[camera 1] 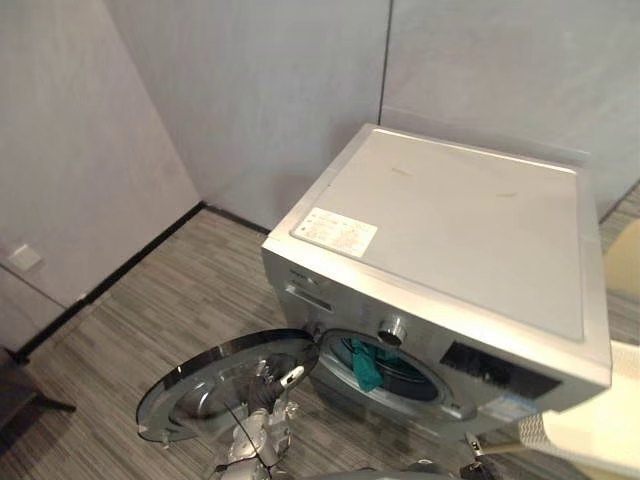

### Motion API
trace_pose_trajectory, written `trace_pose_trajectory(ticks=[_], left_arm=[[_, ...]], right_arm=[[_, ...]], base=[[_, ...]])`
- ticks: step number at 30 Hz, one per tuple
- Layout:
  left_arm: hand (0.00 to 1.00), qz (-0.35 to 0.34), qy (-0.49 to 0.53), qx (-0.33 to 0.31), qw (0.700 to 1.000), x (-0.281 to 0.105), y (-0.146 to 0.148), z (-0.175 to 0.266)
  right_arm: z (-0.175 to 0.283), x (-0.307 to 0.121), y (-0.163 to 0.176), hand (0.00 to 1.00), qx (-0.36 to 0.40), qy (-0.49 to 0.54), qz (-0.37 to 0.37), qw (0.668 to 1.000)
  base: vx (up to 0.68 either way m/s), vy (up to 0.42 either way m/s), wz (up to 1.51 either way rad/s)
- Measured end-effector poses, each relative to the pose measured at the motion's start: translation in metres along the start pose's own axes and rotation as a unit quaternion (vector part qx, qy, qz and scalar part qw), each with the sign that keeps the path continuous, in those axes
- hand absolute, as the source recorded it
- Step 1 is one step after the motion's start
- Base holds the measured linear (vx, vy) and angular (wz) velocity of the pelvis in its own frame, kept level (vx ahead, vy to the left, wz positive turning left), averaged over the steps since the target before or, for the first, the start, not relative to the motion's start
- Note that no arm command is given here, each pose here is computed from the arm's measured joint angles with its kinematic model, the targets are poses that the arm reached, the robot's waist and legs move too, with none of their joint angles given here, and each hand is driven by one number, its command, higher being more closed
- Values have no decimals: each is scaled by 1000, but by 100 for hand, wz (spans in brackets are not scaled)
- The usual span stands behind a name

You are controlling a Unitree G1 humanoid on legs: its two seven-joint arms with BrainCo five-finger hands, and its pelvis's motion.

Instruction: Pick up the laundry basket with both hands and put the clothes into the washing machine.

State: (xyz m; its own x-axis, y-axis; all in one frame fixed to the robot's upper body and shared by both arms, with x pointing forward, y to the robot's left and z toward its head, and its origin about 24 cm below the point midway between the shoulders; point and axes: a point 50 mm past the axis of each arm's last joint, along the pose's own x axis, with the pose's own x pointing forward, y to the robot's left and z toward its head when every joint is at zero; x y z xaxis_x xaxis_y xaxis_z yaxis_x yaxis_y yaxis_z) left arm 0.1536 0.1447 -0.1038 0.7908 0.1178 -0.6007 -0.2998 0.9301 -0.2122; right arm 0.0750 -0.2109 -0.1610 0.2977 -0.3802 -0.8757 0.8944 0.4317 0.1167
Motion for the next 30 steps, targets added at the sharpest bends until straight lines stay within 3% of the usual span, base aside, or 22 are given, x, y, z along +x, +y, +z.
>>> trace_pose_trajectory(ticks=[2, 7, 11, 14, 20, 30], left_arm=[[0, 18, 12, -4, 1000, -5, 10, -8], [0, 37, 28, 20, 999, -6, 26, -14], [0, 71, 39, 34, 996, -4, 50, -14], [0, 70, 37, 59, 995, -4, 53, -12], [0, 64, 65, 82, 992, -3, 56, -21], [0, 114, 92, 76, 986, 2, 74, -26]], right_arm=[[1, 1, 7, 0, -89, 2, 29, 996], [-2, 2, 0, 0, -157, 17, 25, 987], [-7, 0, 20, 0, -213, 20, 74, 974], [-4, -1, 14, 0, -230, 12, 81, 970], [8, -3, 40, 0, -274, -23, 152, 949], [9, -4, 53, 0, -290, -30, 179, 940]], base=[[323, -182, 15], [231, 92, -6], [142, 125, -18], [11, 16, 3], [-130, -29, -17], [-92, -25, -2]])
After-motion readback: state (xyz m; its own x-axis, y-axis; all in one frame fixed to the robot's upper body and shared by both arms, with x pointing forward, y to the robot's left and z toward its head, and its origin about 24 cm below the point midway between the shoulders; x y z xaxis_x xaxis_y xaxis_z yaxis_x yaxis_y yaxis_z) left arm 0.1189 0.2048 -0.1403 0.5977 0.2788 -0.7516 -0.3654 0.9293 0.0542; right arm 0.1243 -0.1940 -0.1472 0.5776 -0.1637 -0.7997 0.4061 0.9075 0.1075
